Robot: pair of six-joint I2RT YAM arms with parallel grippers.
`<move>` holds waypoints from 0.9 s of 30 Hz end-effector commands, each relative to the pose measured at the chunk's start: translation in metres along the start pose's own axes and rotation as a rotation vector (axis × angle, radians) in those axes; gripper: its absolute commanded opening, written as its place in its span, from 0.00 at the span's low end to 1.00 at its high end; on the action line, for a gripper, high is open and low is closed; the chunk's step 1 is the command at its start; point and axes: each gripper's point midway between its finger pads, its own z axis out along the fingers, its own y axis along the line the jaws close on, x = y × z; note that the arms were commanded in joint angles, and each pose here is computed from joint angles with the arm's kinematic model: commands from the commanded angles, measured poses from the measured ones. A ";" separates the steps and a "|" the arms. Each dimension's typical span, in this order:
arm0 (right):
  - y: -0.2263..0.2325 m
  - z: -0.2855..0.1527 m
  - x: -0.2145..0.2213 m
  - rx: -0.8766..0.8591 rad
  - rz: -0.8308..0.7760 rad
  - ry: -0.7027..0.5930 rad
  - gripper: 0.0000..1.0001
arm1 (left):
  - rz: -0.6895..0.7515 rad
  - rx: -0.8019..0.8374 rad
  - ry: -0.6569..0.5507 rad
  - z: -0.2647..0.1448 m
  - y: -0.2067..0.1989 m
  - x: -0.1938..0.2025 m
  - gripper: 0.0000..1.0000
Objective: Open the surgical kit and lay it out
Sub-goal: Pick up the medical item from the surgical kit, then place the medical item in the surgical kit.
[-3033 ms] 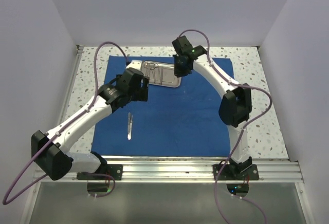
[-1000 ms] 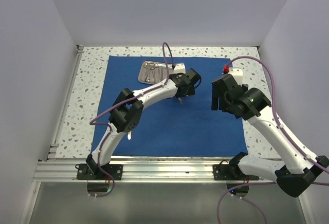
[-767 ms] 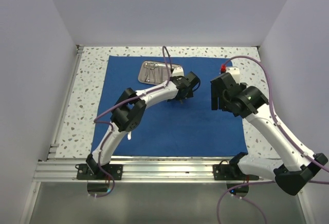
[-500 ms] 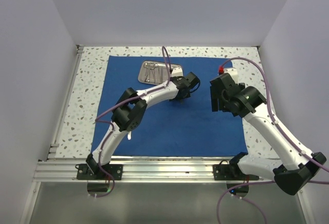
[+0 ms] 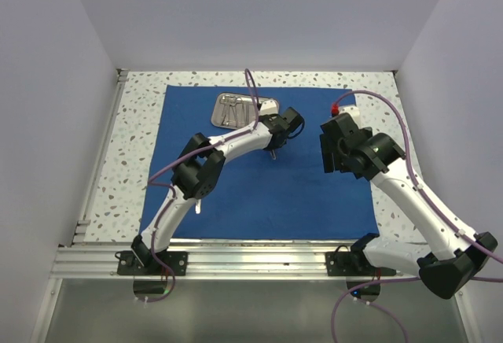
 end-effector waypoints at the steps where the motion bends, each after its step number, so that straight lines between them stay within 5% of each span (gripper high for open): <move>1: 0.000 -0.001 -0.004 -0.014 -0.004 -0.021 0.79 | -0.042 0.031 0.033 0.022 -0.012 0.018 0.02; 12: 0.004 -0.003 -0.014 -0.029 0.014 -0.050 0.79 | -0.002 0.135 -0.031 -0.030 -0.026 -0.028 0.00; 17: 0.009 -0.005 -0.027 -0.049 0.027 -0.077 0.79 | 0.159 0.280 -0.046 -0.075 -0.030 -0.049 0.00; 23: 0.019 -0.002 -0.042 -0.086 0.059 -0.099 0.79 | 0.329 0.309 -0.054 -0.134 0.022 -0.056 0.00; 27: 0.027 0.001 -0.049 -0.119 0.089 -0.101 0.79 | 0.357 0.178 0.007 -0.156 0.104 -0.031 0.00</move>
